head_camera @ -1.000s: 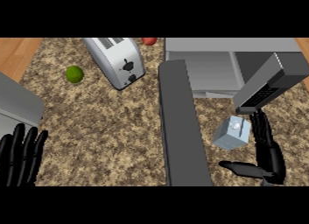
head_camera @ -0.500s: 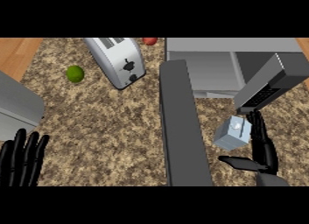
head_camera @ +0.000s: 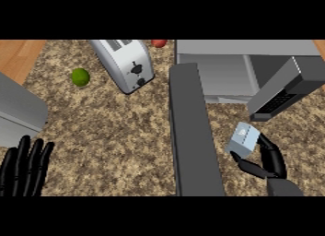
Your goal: Pick up the milk, place it into the microwave and close the microwave
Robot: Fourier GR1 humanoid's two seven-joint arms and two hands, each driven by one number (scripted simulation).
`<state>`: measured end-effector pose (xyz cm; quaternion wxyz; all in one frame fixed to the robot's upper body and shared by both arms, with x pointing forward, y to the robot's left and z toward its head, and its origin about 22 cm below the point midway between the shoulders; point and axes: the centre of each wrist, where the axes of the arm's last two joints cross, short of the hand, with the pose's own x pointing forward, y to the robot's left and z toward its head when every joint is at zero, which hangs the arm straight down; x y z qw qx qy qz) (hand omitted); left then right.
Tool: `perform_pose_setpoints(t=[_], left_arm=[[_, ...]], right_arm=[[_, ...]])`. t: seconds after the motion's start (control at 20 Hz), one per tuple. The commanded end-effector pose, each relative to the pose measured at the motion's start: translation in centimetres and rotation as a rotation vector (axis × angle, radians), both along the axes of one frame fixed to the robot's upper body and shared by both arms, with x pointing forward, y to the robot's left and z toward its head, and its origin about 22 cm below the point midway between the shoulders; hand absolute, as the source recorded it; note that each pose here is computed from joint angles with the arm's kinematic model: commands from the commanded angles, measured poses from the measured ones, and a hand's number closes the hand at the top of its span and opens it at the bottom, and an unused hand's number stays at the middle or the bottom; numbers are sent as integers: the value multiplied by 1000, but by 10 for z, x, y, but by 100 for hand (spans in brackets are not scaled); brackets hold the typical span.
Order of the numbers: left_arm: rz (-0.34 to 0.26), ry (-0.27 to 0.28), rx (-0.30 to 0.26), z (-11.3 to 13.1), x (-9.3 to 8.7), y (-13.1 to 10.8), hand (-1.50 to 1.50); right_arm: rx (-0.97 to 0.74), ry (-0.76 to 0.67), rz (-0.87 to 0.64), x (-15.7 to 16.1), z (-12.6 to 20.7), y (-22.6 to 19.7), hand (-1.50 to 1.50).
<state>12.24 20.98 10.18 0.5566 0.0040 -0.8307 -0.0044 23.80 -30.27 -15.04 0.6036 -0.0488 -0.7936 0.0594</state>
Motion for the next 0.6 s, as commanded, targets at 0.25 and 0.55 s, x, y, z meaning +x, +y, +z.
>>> perform_pose_setpoints(t=[0.25, 0.55], left_arm=[[18, 5, 10, 0, 3, 8, -150], [16, 12, -7, 0, -9, 5, -150]], right_arm=[[141, -143, 232, 9, 3, 21, 150], [196, -69, 151, -51, -15, -18, 150]])
